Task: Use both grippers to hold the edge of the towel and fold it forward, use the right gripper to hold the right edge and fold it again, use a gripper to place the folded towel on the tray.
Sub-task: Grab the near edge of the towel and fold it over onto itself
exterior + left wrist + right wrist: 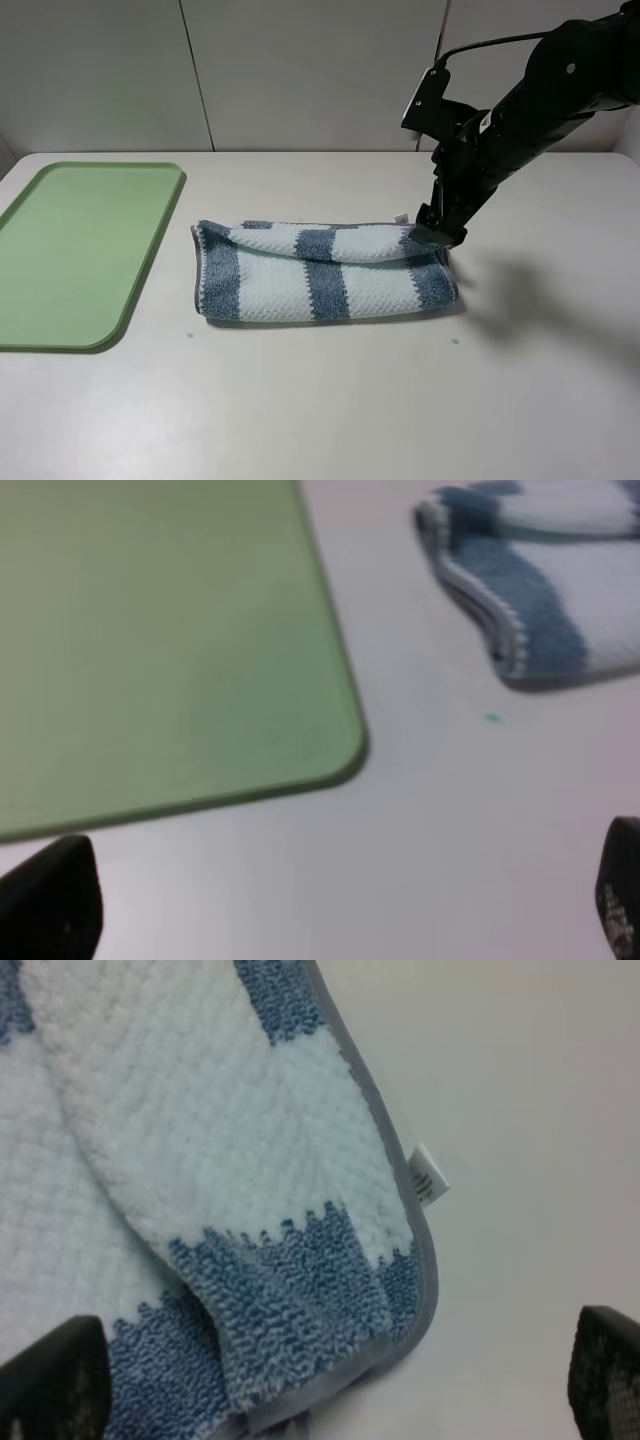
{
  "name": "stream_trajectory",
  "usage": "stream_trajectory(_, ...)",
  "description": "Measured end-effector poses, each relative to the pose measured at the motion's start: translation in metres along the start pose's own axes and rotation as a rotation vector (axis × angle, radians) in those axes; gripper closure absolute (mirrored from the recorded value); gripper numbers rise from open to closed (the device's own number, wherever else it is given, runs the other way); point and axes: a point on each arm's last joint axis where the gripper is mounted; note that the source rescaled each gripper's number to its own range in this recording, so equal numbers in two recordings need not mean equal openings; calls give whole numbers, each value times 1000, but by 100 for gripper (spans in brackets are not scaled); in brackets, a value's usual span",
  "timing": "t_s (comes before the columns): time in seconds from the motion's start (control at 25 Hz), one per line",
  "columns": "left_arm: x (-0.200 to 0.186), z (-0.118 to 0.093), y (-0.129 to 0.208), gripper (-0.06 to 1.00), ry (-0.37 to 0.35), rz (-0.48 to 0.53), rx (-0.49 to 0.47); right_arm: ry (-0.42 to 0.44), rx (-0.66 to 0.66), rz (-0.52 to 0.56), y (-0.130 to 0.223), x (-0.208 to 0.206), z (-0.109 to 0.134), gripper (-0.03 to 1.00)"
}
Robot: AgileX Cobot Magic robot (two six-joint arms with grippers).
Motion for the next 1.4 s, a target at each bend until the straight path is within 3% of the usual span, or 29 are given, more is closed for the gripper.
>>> stream_trajectory(0.44, -3, 1, 2, -5, -226, -38, -178, 1, -2, 1, 0, 0, 0, -3)
stream_trajectory(1.4, -3, 1, 2, -5, -233, -39, -183, -9, 28, -10, -1, 0, 1, -3)
Point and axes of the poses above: a point on each arm's last joint axis where the gripper is mounted, x pointing out along that axis toward the gripper, z along the wrist's bending axis when the last joint is at zero, y = z × x, and after that the axes turned 11 degrees about -x, right-handed
